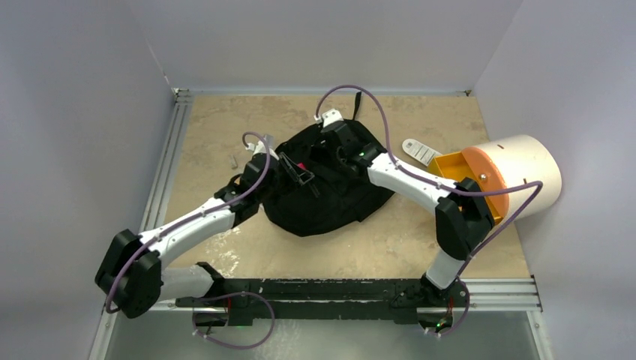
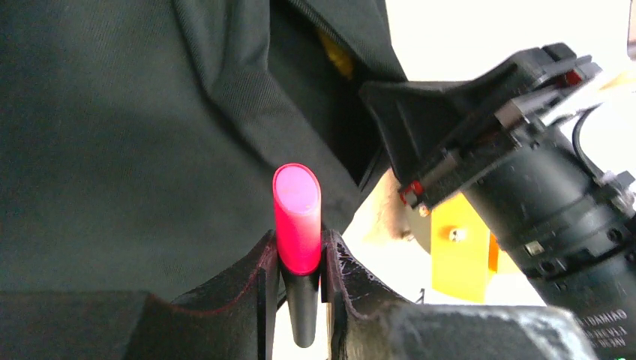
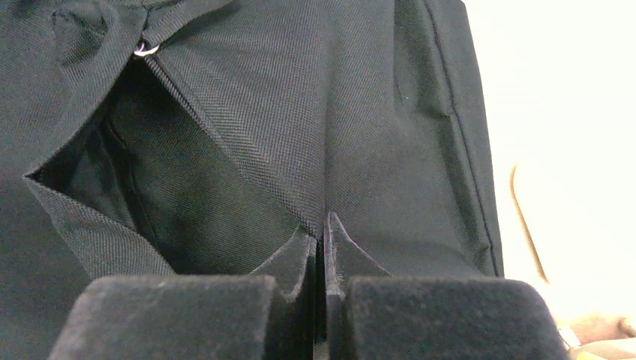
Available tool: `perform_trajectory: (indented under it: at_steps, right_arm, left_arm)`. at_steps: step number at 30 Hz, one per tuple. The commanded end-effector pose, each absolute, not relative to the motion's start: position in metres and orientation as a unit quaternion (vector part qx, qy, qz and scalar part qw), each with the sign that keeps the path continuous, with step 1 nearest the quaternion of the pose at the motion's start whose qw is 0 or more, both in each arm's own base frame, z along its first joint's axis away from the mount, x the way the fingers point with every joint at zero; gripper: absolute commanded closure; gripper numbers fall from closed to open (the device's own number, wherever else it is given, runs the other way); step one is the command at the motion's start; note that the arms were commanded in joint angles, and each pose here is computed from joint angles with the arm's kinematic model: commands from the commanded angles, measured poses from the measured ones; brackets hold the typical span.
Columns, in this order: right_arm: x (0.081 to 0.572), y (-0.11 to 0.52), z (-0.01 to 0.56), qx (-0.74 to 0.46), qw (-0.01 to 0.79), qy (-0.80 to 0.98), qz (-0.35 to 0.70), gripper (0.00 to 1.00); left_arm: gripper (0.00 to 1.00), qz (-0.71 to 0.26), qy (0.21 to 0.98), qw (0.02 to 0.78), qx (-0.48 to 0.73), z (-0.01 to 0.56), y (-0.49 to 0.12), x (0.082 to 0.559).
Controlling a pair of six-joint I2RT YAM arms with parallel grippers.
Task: Pack the student bag
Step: Place the stationery in the student bag.
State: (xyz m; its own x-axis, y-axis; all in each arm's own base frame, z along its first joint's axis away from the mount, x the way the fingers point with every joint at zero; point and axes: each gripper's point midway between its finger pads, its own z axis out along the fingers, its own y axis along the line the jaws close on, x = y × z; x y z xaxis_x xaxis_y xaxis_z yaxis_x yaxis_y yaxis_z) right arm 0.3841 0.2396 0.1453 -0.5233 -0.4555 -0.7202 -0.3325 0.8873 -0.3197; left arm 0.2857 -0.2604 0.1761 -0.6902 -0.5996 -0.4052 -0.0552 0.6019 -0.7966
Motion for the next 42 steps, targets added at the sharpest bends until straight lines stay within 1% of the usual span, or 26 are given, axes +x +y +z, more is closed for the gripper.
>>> perform_trajectory:
  at_steps: [1, 9, 16, 29, 36, 42]
  right_arm:
    - [0.394, 0.250, 0.205, -0.173, 0.493, 0.852, 0.024, 1.00]
    - [0.392, 0.262, 0.210, -0.163, 0.486, 0.855, 0.078, 1.00]
    - [0.391, 0.266, 0.210, -0.159, 0.481, 0.857, 0.093, 1.00]
    - [0.396, 0.273, 0.224, -0.145, 0.482, 0.855, 0.126, 1.00]
    - [0.393, 0.281, 0.227, -0.147, 0.477, 0.854, 0.147, 1.00]
    - [0.389, 0.285, 0.225, -0.150, 0.470, 0.854, 0.163, 1.00]
  left_arm:
    - [1.00, -0.478, 0.746, 0.411, -0.217, 0.233, -0.280, 0.326]
    - [1.00, -0.493, 0.726, 0.425, -0.224, 0.236, -0.305, 0.362]
    - [1.00, -0.495, 0.723, 0.421, -0.235, 0.226, -0.319, 0.382]
    - [1.00, -0.471, 0.750, 0.391, -0.253, 0.173, -0.320, 0.382]
    - [1.00, -0.465, 0.763, 0.372, -0.250, 0.152, -0.332, 0.390]
    - [1.00, -0.469, 0.768, 0.370, -0.229, 0.152, -0.346, 0.400]
